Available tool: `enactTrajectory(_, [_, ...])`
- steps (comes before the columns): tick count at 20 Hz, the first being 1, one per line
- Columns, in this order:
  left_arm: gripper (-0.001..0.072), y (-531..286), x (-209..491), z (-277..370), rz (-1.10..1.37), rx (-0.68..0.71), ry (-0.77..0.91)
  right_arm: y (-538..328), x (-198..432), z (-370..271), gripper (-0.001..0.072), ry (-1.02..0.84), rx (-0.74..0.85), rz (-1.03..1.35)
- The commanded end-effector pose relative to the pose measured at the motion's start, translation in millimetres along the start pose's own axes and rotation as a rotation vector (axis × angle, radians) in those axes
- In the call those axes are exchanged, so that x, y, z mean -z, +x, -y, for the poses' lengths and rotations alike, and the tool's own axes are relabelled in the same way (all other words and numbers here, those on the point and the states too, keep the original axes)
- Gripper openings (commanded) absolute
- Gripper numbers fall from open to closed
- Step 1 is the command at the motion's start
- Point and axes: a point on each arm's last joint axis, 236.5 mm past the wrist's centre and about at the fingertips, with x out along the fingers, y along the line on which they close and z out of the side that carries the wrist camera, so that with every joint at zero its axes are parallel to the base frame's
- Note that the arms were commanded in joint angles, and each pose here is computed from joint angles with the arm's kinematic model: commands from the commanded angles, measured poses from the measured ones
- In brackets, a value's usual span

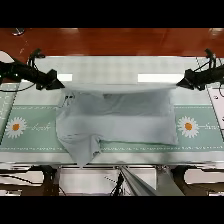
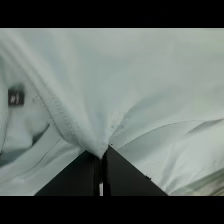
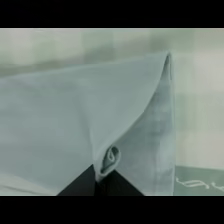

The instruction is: Fold the shirts.

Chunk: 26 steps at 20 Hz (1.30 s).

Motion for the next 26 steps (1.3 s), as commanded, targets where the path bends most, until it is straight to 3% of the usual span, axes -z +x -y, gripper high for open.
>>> enactTrajectory(1, [0.0021, 28, 46, -24, -0.137, -0.014, -0.075, 32, 42, 18, 0.0025, 0.023, 0.041, -0.113])
enactTrajectory(2, [0.0027, 33, 52, -28, -0.151, -0.014, -0.089, 40, 45, 19, 0.0025, 0.039, 0.039, -0.107])
enactTrajectory(3, [0.0204, 35, 56, -28, -0.167, -0.011, -0.094, 42, 46, 20, 0.0065, 0.056, 0.041, -0.103])
enactTrajectory(4, [0.0637, 33, 59, -26, -0.185, -0.006, -0.092, 42, 46, 18, 0.0393, 0.079, 0.040, -0.104])
enactTrajectory(5, [0.0709, 27, 62, -25, -0.206, -0.007, -0.085, 38, 48, 14, 0.0619, 0.075, 0.029, -0.116])
enactTrajectory(9, [0.0709, -20, 69, -24, -0.195, -0.013, -0.089, -20, 50, 22, 0.0620, 0.061, 0.059, -0.093])
enactTrajectory(11, [0.0709, -43, 97, -57, -0.182, -0.142, -0.145, -53, 55, 38, 0.0620, 0.083, 0.116, 0.002])
enactTrajectory(13, [0.0709, -54, 152, -102, -0.224, -0.293, -0.308, -65, 68, 45, 0.0619, 0.137, 0.119, 0.104])
enactTrajectory(16, [0.0709, -30, 210, -106, -0.235, -0.201, -0.450, -54, 98, 22, 0.0619, 0.183, 0.018, 0.225])
enactTrajectory(21, [0.0708, 21, 211, -67, -0.100, 0.043, -0.482, -24, 137, -11, 0.0619, 0.169, -0.104, 0.201])
enactTrajectory(26, [0.0708, 57, 229, -57, -0.129, 0.030, -0.436, -25, 130, -15, 0.0620, 0.189, -0.123, 0.229])
